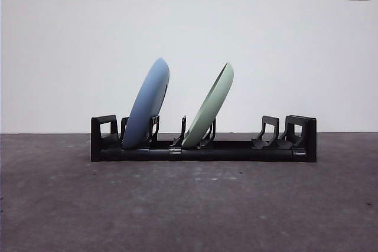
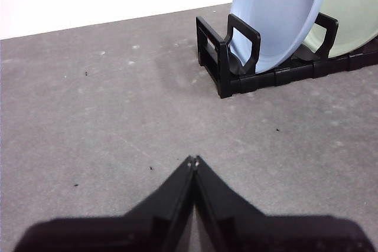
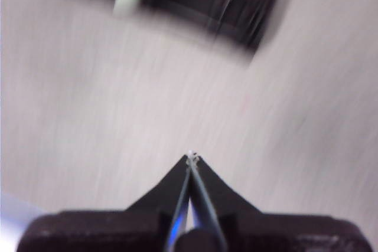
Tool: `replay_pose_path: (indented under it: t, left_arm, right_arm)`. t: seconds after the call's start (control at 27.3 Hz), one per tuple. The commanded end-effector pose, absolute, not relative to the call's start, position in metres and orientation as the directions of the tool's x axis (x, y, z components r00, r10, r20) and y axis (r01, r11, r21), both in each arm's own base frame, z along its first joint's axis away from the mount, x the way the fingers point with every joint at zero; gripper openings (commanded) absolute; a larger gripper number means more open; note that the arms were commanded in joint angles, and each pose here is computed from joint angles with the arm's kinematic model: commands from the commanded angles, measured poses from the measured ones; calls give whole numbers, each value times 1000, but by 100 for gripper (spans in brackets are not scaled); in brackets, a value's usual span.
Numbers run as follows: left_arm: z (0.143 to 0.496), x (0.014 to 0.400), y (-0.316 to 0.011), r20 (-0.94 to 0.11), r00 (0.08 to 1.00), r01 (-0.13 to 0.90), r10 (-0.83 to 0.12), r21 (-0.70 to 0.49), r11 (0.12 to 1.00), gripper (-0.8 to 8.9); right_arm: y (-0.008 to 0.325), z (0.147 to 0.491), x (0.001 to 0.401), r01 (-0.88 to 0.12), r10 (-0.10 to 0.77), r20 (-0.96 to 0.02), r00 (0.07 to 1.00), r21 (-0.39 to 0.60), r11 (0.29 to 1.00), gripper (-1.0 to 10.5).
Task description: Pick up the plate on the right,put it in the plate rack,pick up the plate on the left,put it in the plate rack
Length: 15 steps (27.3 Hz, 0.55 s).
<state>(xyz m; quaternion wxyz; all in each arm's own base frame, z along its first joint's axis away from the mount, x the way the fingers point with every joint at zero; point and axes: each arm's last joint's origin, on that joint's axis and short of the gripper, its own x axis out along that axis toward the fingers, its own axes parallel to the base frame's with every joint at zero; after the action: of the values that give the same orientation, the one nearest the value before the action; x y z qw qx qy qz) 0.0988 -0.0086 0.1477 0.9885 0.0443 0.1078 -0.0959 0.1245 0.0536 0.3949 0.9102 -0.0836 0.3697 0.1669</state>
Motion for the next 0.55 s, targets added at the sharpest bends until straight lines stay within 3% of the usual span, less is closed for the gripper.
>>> replay_pose_path:
  t: [0.04,0.11,0.18,0.29,0.4,0.55]
  left_arm:
    - [144,99,-8,-231,956,198,-180,55,979,-3]
    - [144,99,-8,-233,956,198,-180,54,979,-3]
    - [144,99,-8,-235,955,198,-180,54,979,-3]
    - [144,100,-8,-237,955,198,-180,54,979,-3]
    - [144,100,-8,-237,955,198,-180,54,979,-3]
    - [144,100,-8,-237,955,198,-180,54,979,-3]
  right_arm:
    - [40,409,113,-358,315,-514,798,16,933,2]
    - [27,413,98,-341,330,-345,879,32,940,2]
    - [15,399,83,-259,247,-245,937,-17,966,2]
    - [4,353,74,-135,119,-145,982,-105,985,2]
    - [-1,302,78,-68,59,-87,995,-110,992,2]
    - [-3,251,85,-39,31,-79,996,-95,995,2]
